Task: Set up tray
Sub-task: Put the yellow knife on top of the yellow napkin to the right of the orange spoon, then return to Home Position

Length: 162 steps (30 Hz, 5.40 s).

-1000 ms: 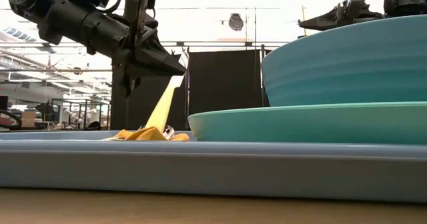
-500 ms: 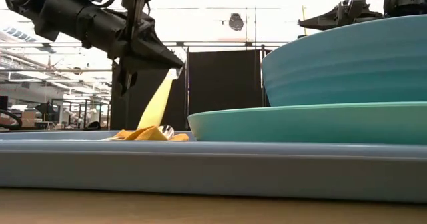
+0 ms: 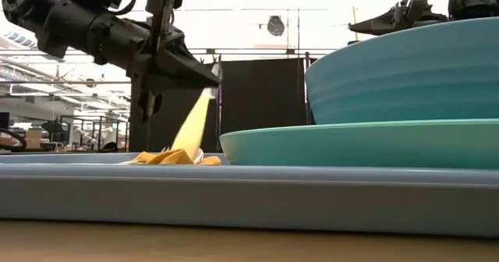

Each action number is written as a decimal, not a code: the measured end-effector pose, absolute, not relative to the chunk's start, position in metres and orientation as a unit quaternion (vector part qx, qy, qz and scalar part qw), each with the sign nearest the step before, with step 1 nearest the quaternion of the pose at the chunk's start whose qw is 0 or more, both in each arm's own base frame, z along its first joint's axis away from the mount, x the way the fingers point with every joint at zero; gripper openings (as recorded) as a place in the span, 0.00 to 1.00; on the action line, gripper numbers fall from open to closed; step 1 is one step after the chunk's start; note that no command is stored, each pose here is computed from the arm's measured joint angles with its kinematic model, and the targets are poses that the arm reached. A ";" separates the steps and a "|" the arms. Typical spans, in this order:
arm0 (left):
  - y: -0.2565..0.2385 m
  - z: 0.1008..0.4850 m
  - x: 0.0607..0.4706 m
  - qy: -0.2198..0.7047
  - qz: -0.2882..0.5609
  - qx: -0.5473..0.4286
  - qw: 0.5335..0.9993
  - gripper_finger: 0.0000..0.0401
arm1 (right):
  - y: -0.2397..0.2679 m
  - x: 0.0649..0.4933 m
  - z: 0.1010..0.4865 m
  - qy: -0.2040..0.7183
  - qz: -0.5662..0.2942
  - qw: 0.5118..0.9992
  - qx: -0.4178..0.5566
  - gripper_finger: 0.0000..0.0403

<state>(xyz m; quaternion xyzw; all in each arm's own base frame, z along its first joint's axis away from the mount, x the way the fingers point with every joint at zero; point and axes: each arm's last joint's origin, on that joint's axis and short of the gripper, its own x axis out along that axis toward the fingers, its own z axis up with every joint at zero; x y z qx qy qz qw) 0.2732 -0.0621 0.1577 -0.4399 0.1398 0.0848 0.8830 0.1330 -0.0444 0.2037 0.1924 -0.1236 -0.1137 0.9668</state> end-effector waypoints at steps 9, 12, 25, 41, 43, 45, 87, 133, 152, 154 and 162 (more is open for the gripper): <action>-0.063 0.135 0.278 0.178 0.100 -0.477 0.855 0.00 | -0.044 0.133 0.204 -0.124 -0.113 0.967 0.193 0.43; -0.064 0.130 0.279 0.187 0.100 -0.479 0.852 0.00 | -0.044 0.133 0.203 -0.122 -0.114 0.967 0.193 0.43; -0.062 0.108 0.278 0.229 0.137 -0.501 0.823 0.02 | -0.044 0.133 0.204 -0.124 -0.114 0.967 0.192 0.43; -0.051 0.107 0.280 0.239 0.128 -0.498 0.824 0.13 | -0.044 0.133 0.204 -0.124 -0.115 0.967 0.191 0.43; -0.050 0.108 0.280 0.240 0.126 -0.500 0.823 0.15 | -0.044 0.133 0.204 -0.124 -0.115 0.967 0.190 0.43; -0.050 0.108 0.280 0.241 0.122 -0.501 0.822 0.16 | -0.044 0.133 0.204 -0.124 -0.115 0.967 0.190 0.43; -0.038 0.113 0.285 0.245 0.067 -0.515 0.819 0.52 | -0.044 0.133 0.206 -0.136 -0.113 0.966 0.187 0.43; -0.037 0.117 0.299 0.340 0.077 -0.517 0.782 0.52 | -0.044 0.132 0.206 -0.136 -0.113 0.966 0.187 0.43; -0.034 0.157 0.290 0.287 0.069 -0.491 0.820 0.52 | -0.044 0.133 0.206 -0.136 -0.112 0.966 0.190 0.43; -0.033 0.166 0.287 0.273 0.062 -0.480 0.832 0.52 | -0.044 0.133 0.206 -0.136 -0.111 0.966 0.190 0.43; -0.027 0.215 0.273 0.160 0.045 -0.306 0.937 0.52 | -0.040 0.132 0.216 -0.135 0.010 0.976 0.170 0.43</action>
